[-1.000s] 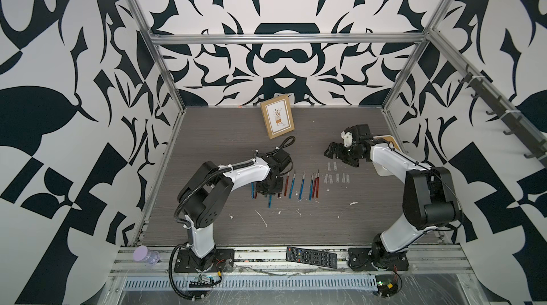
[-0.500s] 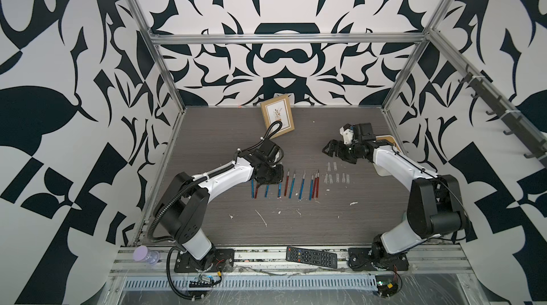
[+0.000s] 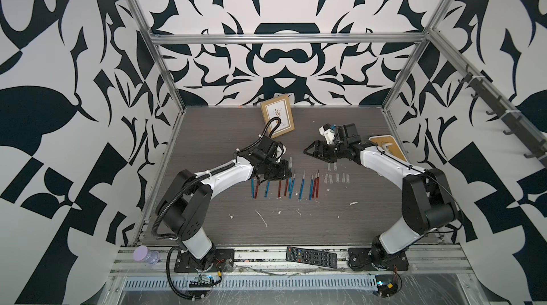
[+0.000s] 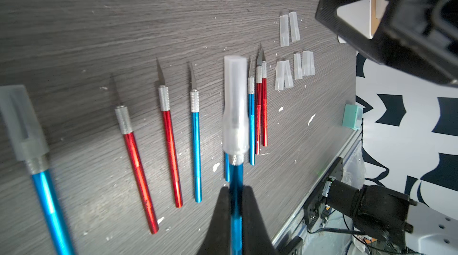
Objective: Remove protective caps from carving knives
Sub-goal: Pick up the carving knife from the center of the board.
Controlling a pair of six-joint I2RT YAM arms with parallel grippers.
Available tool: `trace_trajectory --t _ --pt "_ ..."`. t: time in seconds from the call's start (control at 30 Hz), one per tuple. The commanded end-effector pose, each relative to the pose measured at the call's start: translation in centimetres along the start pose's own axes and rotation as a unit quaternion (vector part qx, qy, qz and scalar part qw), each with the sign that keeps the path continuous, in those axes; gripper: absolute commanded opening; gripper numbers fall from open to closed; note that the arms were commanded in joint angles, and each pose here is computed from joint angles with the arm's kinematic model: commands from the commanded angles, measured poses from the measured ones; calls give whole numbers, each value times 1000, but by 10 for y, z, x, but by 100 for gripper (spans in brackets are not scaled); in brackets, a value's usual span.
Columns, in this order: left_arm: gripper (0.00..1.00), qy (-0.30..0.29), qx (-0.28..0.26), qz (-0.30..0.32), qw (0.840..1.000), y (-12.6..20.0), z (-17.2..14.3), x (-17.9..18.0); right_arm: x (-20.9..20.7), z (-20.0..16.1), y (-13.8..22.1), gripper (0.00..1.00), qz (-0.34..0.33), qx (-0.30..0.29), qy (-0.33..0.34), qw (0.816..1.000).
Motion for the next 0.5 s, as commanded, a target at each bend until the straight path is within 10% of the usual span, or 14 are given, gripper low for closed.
trace_trajectory --t 0.0,0.47 --pt "0 -2 2 -17 1000 -2 6 -6 20 15 0 72 65 -23 17 997" --pt "0 -6 2 -11 1000 -4 9 -8 28 -7 -36 58 126 15 -3 992"
Point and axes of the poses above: each gripper's point midway between its finger pads, its own y axis back along the fingers, its own x axis along the line the jaws close on, z = x × y, the point moved 10 cm from there along y, back along the fingers, and after that the axes turned 13 degrees about y, right-handed, at the moved point
